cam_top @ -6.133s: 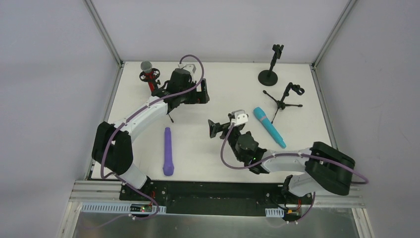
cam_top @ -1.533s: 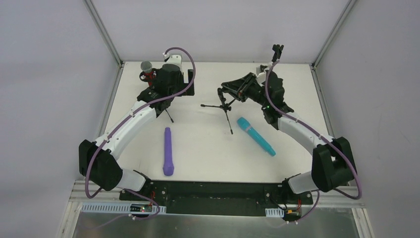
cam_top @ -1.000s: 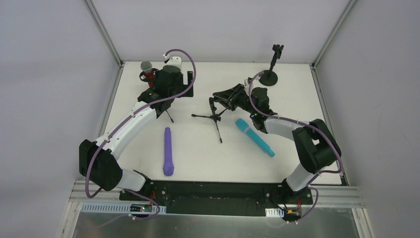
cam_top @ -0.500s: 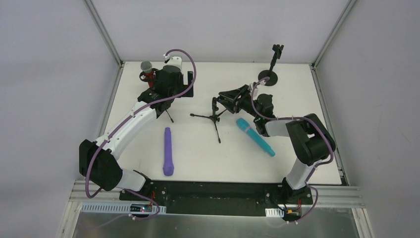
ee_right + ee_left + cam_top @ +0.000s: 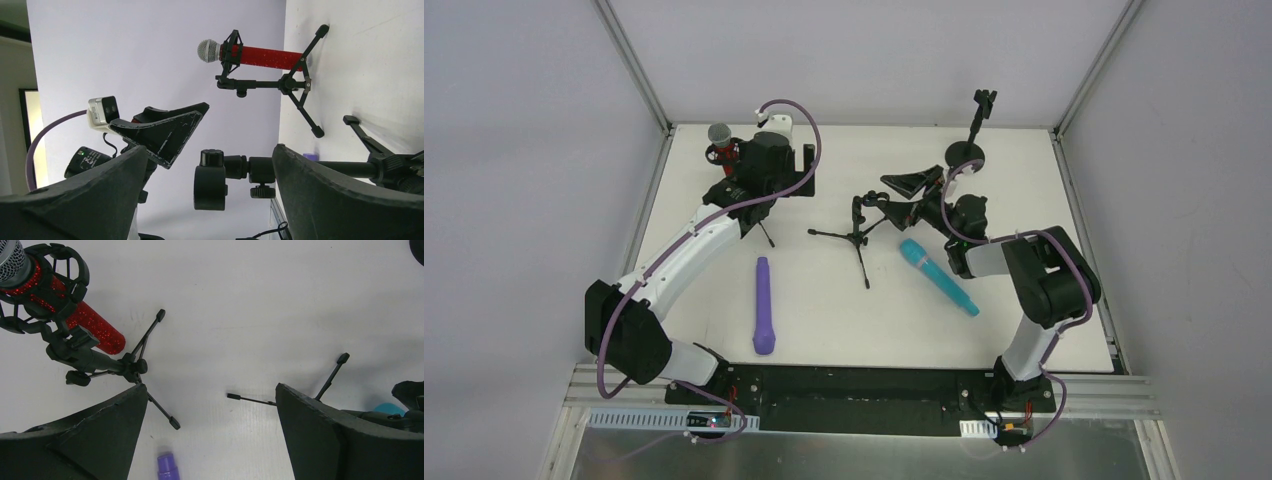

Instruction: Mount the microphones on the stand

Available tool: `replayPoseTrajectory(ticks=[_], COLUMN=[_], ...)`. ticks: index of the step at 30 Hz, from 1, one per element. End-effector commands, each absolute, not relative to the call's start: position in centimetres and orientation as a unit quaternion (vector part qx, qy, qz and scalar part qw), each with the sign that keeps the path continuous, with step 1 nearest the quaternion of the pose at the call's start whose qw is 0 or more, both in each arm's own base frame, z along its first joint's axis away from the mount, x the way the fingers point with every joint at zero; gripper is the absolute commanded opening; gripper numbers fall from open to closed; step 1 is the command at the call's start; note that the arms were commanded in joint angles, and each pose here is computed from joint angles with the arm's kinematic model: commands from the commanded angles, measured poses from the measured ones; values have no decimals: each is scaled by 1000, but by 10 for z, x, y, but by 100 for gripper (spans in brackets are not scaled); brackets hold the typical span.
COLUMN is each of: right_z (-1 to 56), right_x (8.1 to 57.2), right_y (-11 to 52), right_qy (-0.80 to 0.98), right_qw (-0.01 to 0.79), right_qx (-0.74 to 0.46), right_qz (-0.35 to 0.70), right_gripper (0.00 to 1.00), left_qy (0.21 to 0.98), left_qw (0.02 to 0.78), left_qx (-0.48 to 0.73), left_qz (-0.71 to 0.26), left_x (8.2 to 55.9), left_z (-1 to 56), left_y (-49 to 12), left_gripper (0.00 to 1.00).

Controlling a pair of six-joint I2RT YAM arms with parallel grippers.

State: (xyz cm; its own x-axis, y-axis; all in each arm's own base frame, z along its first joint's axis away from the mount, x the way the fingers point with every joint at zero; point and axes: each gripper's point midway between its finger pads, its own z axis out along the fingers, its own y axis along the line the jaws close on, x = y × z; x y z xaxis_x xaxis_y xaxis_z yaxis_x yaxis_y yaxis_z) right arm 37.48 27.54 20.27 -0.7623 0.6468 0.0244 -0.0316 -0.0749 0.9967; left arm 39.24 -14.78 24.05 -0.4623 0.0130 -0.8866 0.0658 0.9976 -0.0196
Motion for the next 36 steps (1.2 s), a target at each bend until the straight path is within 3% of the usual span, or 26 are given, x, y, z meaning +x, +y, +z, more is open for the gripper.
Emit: replayPoseTrajectory(ticks=[1,8,16,27,36], right_z=[220,212,192,159,157], right_x=[375,375,365,313,280], right_y=[259,228,203,144,124], right_qy=[607,614,700,823,885], right_qw=[264,266,290,366,357], right_qx=[237,285,305,242,151], right_qz=[711,686,578,360,258], right_gripper=[99,99,99,100,99], left_qy=[850,850,855,867,872], left_qw=[526,525,515,488,480], left_qx=[26,28,24,24,23], left_qz=[-29,-41,-59,-97,-92], left_x=[396,395,393,393,395], left_z=[244,245,238,222,213], left_y=[-149,-154,-159,-177,-177], left_gripper=[99,99,99,99,99])
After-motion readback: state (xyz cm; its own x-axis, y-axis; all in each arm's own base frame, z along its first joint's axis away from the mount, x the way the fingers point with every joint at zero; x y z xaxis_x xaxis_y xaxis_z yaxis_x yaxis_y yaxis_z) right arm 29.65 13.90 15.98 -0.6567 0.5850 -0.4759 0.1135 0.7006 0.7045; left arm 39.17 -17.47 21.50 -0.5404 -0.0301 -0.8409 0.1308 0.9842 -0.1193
